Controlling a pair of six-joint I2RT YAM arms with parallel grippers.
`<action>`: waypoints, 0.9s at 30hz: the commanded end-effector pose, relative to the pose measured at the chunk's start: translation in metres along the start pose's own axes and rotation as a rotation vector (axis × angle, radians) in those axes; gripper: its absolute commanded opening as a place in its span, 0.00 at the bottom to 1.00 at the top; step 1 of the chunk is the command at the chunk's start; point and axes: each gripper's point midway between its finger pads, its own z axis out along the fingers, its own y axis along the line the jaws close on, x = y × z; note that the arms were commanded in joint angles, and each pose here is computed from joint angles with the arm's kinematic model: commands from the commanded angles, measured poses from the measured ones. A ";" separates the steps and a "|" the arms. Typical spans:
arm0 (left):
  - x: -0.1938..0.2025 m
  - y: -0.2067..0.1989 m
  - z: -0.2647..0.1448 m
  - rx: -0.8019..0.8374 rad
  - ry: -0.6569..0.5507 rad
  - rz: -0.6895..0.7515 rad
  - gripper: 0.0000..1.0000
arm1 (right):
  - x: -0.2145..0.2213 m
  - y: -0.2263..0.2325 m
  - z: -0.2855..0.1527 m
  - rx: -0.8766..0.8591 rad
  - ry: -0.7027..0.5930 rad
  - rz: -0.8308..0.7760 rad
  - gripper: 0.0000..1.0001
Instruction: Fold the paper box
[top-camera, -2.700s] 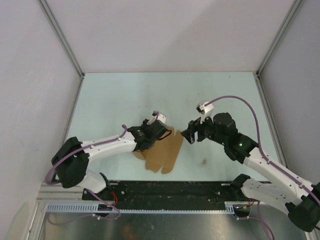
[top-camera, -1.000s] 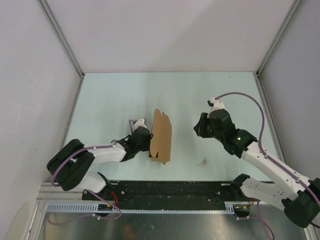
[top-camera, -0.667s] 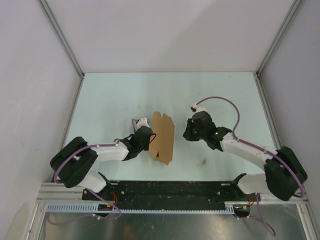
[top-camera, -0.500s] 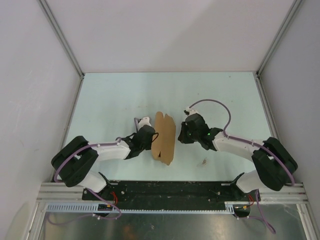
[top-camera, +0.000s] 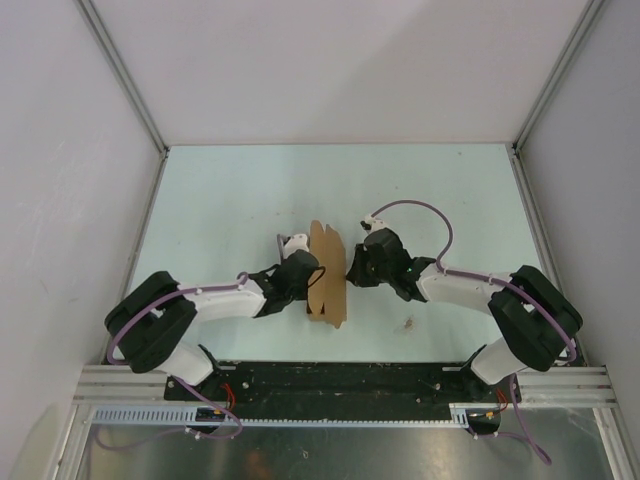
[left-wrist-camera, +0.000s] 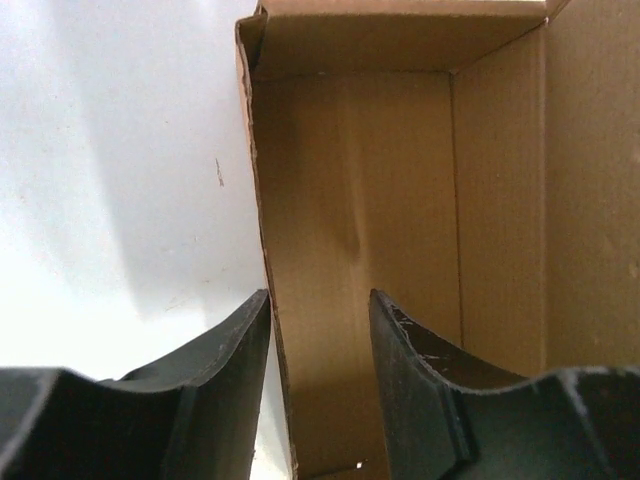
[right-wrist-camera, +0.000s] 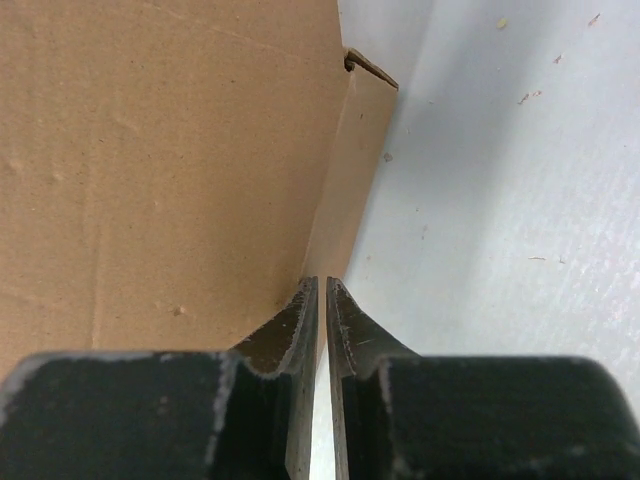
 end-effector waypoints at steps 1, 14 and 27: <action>-0.013 -0.021 -0.001 0.035 -0.032 0.003 0.49 | -0.007 0.016 0.002 -0.059 -0.031 0.006 0.12; -0.003 -0.037 -0.003 0.068 -0.002 0.008 0.59 | -0.002 0.020 0.002 -0.075 -0.014 0.006 0.13; -0.018 -0.014 -0.033 0.007 -0.063 0.040 0.74 | -0.031 -0.010 -0.035 0.033 -0.083 -0.014 0.25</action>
